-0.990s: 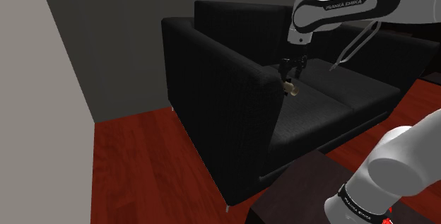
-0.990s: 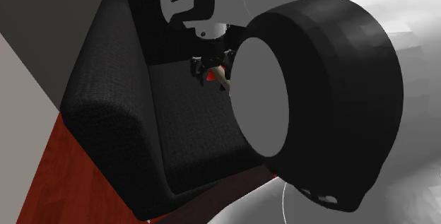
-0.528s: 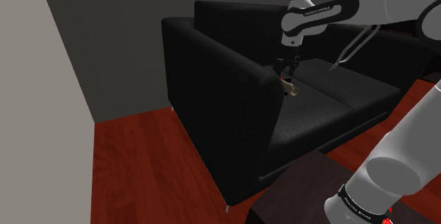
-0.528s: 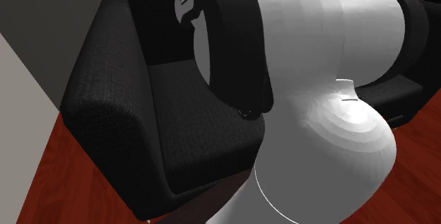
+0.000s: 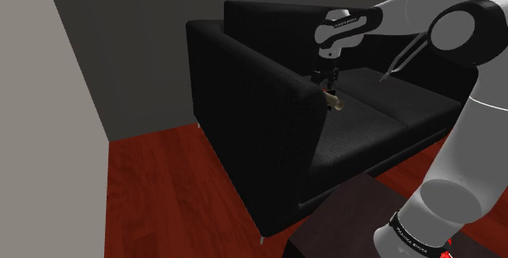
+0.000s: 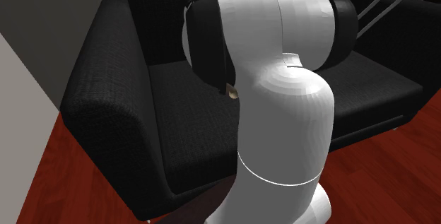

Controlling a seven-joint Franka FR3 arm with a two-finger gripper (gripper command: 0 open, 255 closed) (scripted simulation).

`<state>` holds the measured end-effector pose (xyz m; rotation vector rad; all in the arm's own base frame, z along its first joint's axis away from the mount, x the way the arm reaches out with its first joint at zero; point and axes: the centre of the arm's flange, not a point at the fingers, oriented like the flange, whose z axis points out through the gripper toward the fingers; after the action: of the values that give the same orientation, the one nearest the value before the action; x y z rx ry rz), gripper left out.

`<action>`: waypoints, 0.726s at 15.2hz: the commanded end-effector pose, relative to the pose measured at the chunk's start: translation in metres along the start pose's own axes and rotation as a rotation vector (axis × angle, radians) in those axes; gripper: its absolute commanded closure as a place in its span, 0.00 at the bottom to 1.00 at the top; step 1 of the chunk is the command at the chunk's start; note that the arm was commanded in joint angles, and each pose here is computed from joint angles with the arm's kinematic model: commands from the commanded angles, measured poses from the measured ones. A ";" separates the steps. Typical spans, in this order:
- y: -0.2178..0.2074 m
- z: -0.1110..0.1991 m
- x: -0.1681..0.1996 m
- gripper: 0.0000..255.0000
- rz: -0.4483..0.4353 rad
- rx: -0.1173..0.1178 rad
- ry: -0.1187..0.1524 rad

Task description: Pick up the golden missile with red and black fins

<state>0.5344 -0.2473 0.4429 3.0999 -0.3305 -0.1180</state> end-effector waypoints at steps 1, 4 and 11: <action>0.000 0.010 0.003 0.00 0.000 0.000 0.001; 0.000 0.026 0.004 0.00 0.000 0.000 0.001; 0.000 0.029 0.003 1.00 0.000 0.000 0.001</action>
<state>0.5358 -0.2479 0.4145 3.0999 -0.3308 -0.1147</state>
